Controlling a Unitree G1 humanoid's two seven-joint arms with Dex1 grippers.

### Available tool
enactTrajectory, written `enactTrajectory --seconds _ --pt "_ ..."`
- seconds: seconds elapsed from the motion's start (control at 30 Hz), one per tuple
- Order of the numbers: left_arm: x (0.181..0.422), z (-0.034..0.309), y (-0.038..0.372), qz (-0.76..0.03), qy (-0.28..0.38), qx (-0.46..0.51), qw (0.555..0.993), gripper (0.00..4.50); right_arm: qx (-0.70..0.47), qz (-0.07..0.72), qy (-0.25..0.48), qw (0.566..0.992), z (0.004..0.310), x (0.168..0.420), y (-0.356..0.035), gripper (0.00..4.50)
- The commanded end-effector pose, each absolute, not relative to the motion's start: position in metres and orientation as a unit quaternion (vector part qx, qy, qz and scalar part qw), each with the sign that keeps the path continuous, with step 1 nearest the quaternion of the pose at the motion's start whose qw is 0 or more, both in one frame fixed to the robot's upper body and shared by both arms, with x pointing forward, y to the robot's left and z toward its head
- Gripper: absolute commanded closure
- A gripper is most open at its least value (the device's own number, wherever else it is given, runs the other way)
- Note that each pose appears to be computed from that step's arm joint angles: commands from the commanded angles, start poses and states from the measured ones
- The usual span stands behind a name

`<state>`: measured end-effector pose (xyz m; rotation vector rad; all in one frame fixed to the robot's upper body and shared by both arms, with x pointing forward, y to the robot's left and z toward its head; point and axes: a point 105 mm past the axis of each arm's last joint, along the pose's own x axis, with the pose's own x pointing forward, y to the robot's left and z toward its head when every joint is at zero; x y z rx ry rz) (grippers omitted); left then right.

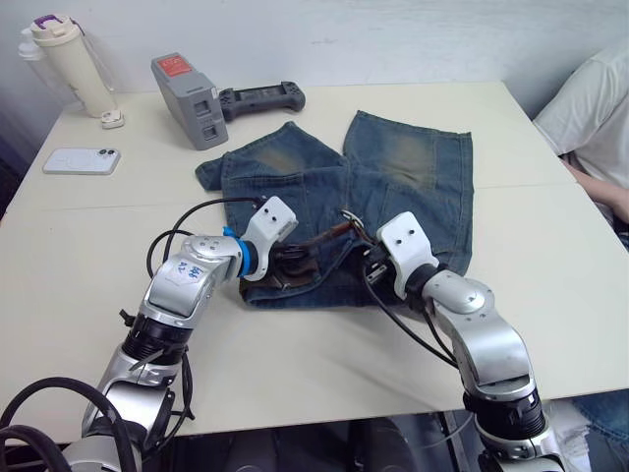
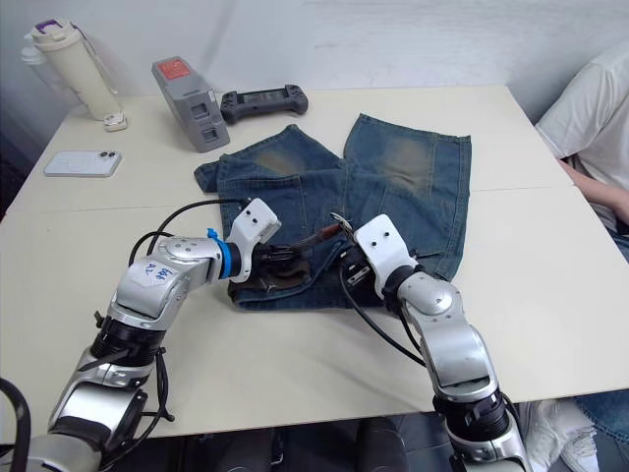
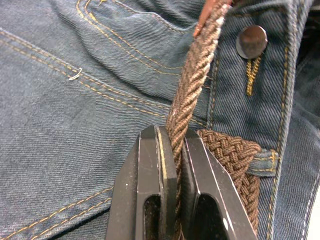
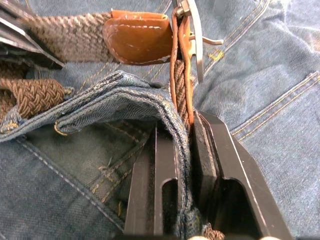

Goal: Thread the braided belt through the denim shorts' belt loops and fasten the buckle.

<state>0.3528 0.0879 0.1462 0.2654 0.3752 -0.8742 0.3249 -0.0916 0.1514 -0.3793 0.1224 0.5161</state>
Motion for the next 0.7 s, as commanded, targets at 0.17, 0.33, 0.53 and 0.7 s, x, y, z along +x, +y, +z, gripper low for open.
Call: enactTrajectory --seconds 0.17,0.33,0.53,0.7 --pt "0.353 0.165 0.085 -0.421 0.144 0.135 0.885 4.5 -0.183 0.261 0.032 0.947 0.163 0.318 -0.087 4.49" --pt "0.357 0.165 0.092 -0.406 0.145 0.136 0.892 4.5 -0.172 0.257 0.032 0.95 0.163 0.318 -0.087 4.49" --pt "0.357 0.163 0.093 -0.4 0.153 0.132 0.894 4.5 -0.156 0.247 0.027 0.956 0.168 0.319 -0.088 4.49" --pt "0.355 0.159 0.086 -0.402 0.16 0.125 0.893 4.5 -0.157 0.249 0.019 0.956 0.174 0.318 -0.085 4.49"
